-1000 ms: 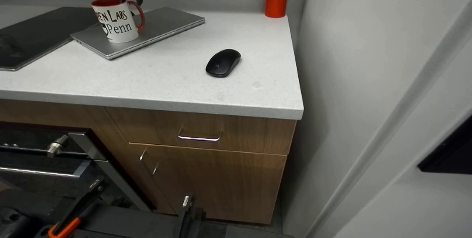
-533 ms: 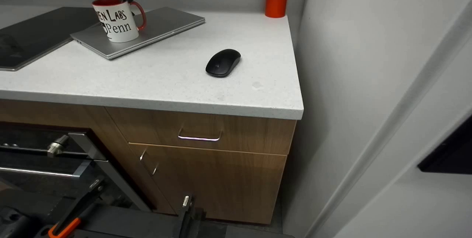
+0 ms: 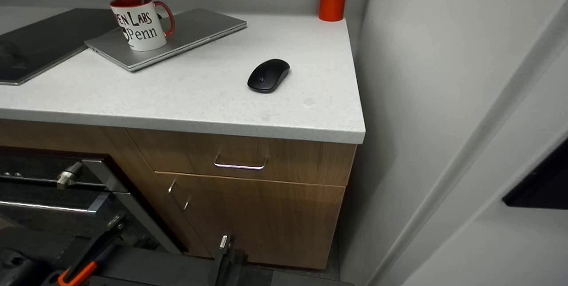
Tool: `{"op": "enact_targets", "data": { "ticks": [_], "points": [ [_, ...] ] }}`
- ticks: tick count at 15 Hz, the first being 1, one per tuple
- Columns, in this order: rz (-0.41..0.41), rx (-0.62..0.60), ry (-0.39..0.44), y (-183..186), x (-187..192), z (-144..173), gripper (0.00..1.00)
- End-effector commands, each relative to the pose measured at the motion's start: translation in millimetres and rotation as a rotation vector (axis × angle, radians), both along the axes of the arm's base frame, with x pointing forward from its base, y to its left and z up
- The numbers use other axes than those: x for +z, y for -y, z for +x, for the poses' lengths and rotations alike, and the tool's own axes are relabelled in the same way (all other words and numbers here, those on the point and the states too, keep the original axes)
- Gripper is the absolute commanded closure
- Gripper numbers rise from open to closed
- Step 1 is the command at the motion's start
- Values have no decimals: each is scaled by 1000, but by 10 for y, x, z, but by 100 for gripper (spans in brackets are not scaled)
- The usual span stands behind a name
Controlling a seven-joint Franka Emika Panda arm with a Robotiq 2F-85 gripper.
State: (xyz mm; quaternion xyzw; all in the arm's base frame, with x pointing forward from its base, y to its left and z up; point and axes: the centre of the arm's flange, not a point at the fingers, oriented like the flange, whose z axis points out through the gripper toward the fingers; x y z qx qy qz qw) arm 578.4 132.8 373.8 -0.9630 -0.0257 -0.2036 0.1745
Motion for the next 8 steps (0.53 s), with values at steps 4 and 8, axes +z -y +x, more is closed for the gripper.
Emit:
{"op": "enact_targets", "data": {
  "ticks": [4,8],
  "points": [
    [21,-14,120,-23,659,-200,100],
    [-12,-66,143,296,983,-404,100]
  ]
}}
